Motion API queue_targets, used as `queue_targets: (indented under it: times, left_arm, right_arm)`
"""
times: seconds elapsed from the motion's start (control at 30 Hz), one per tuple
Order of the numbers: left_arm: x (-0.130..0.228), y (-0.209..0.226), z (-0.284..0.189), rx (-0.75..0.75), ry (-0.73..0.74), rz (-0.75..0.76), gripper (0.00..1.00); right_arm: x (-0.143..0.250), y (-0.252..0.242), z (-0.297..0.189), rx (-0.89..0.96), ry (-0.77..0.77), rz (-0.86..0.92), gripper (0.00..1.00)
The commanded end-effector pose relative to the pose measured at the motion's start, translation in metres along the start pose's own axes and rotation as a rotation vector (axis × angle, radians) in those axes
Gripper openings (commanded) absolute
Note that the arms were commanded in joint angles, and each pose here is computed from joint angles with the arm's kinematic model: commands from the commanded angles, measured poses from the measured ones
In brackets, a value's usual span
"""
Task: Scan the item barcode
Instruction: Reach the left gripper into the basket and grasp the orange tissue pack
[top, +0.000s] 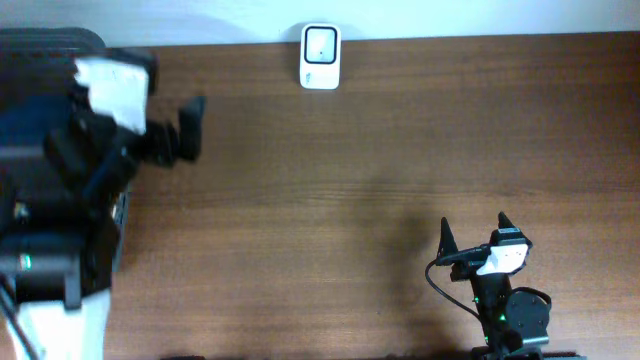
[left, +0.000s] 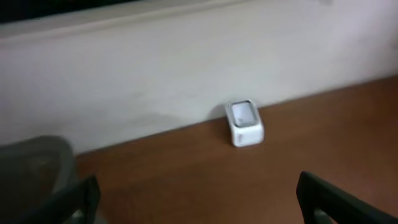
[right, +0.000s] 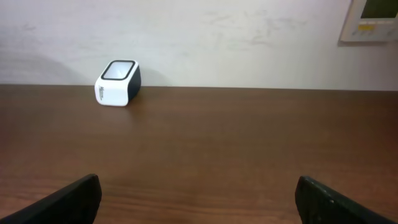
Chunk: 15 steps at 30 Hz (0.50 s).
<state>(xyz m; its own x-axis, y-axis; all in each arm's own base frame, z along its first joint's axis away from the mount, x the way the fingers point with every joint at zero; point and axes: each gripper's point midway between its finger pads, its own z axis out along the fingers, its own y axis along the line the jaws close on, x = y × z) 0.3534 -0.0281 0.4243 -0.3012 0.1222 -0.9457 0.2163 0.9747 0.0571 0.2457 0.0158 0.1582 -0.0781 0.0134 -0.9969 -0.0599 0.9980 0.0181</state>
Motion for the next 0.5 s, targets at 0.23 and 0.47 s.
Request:
queue_targets:
  times: [0.23, 0.47]
  left_arm:
    - [0.019, 0.229, 0.013, -0.56, 0.14, -0.448, 0.99]
    - [0.137, 0.292, 0.022, -0.736, 0.411, -0.728, 0.99]
  right_arm:
    - [0.004, -0.002, 0.0, 0.007, 0.007, 0.0, 0.99]
    - [0.004, -0.002, 0.0, 0.007, 0.007, 0.0, 0.98]
